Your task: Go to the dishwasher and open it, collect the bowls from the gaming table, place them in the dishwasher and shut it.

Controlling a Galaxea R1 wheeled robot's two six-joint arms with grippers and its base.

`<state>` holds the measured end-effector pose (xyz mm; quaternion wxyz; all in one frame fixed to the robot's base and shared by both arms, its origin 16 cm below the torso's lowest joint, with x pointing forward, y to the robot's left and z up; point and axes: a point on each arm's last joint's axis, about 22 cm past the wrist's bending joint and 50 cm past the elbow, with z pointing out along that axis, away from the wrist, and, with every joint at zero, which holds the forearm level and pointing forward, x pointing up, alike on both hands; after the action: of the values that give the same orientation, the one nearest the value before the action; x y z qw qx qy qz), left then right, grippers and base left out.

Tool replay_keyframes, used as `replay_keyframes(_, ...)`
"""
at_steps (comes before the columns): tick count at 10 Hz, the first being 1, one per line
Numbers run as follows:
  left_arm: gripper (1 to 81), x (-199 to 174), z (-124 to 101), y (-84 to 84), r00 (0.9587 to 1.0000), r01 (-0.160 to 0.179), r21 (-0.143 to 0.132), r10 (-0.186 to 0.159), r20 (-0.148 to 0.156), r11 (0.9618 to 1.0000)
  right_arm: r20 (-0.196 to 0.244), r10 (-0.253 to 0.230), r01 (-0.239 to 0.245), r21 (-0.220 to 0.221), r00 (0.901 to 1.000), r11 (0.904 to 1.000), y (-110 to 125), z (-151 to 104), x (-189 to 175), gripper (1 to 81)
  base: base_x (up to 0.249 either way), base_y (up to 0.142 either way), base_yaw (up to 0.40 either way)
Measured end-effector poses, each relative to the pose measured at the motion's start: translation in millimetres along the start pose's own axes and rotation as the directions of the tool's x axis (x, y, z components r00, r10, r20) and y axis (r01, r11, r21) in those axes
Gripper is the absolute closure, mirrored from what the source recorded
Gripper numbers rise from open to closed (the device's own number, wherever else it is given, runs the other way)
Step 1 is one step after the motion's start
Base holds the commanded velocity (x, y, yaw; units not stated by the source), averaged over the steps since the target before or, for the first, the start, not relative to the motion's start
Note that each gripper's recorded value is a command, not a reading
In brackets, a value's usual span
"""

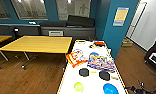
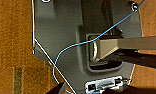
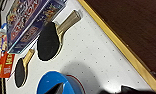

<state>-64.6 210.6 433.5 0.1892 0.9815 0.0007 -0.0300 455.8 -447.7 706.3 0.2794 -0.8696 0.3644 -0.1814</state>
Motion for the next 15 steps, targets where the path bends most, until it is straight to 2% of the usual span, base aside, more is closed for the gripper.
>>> replay_keyframes(2, 1.0, 0.2, 0.7, 1.8, 1.0, 0.001, -0.002, -0.001, 0.0, 1.0, -0.017, 0.009, -0.01, -0.017, 0.9998, 0.9998, 6.8, 8.9, 6.2, 1.0, 0.0, 0.0, 0.0)
replay_keyframes(6, 1.0, 1.8, 0.8, 1.5, 1.0, 0.003, -0.001, -0.003, 0.0, 1.0, 0.054, 0.005, -0.007, 0.031, 0.9985, 0.9995, -26.1, 53.3, -36.8, 1.0, 0.0, 0.0, 0.0)
replay_keyframes(11, 1.0, 1.3, 0.8, 1.4, 1.0, 0.004, -0.001, -0.004, 0.001, 1.0, 0.149, 0.017, -0.026, 0.062, 0.9887, 0.9977, -40.8, 91.7, -107.7, 1.0, 0.0, 0.0, 0.0)
replay_keyframes(12, 1.0, 1.2, 0.7, 1.1, 1.0, 0.005, -0.001, -0.005, 0.002, 1.0, 0.157, -0.001, -0.011, 0.072, 0.9876, 0.9973, -43.1, 98.1, -120.0, 81.1, 0.0, 0.0, 0.0)
replay_keyframes(13, 1.0, 1.1, 0.3, -0.4, 1.0, 0.006, 0.002, -0.006, 0.002, 1.0, 0.136, 0.005, -0.016, 0.078, 0.9907, 0.9968, -41.9, 101.5, -121.4, 81.1, 0.0, 0.0, 0.0)
replay_keyframes(15, 1.0, 0.8, -0.1, -1.8, 1.0, 0.007, 0.004, -0.007, 0.003, 1.0, 0.143, 0.038, -0.047, 0.06, 0.989, 0.9971, -31.9, 103.6, -128.5, 81.1, 0.0, 0.0, 0.0)
